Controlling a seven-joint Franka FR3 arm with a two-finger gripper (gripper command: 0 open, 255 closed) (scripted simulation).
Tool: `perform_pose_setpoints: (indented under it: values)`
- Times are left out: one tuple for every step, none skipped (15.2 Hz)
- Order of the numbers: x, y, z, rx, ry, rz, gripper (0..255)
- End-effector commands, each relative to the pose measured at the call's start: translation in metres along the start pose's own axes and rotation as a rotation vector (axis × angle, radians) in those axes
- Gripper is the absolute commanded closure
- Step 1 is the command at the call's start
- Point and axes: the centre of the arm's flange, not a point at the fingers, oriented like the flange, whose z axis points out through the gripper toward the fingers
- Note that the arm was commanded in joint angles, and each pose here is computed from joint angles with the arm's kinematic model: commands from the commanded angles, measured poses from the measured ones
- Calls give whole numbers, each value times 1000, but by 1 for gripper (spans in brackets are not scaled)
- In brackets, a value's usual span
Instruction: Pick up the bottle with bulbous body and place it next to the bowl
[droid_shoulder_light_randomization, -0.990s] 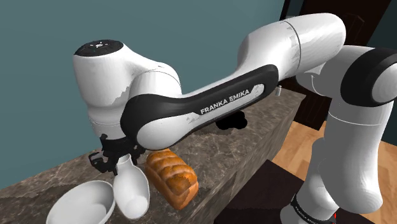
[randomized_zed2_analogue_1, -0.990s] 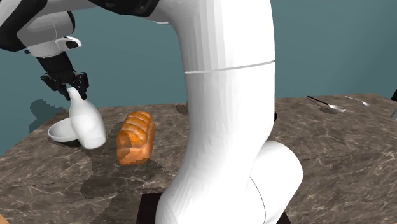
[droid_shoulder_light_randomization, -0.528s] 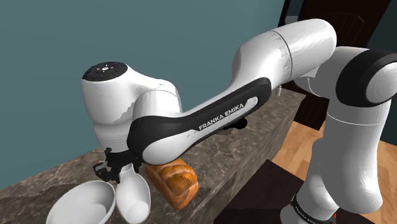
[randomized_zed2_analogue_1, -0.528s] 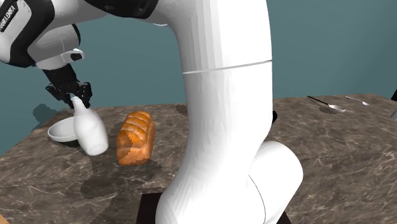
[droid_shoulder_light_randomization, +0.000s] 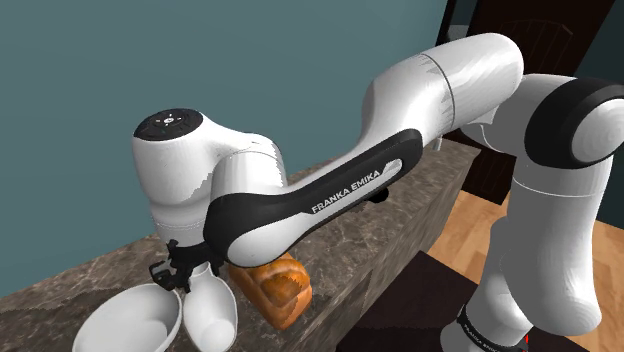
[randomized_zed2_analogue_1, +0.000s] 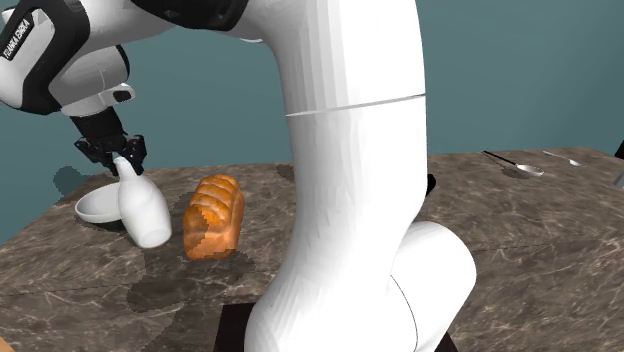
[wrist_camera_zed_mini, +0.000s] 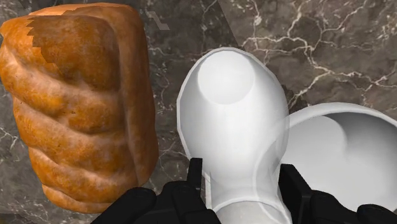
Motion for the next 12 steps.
perform_pose_setpoints:
  values:
    - [0,0,0,0,0,0,255]
    - [0,0,0,0,0,0,0]
    - [0,0,0,0,0,0,0]
    - [0,0,0,0,0,0,0]
    - [0,0,0,0,0,0,0]
    - [0,0,0,0,0,0,0]
    - [0,0,0,0,0,0,0]
    - [0,0,-13,0,0,0,0]
    - [0,0,-27,0,0,0,0]
    - [0,0,-40,0,0,0,0]
    - [0,0,-50,0,0,0,0]
    - [0,0,-50,0,0,0,0]
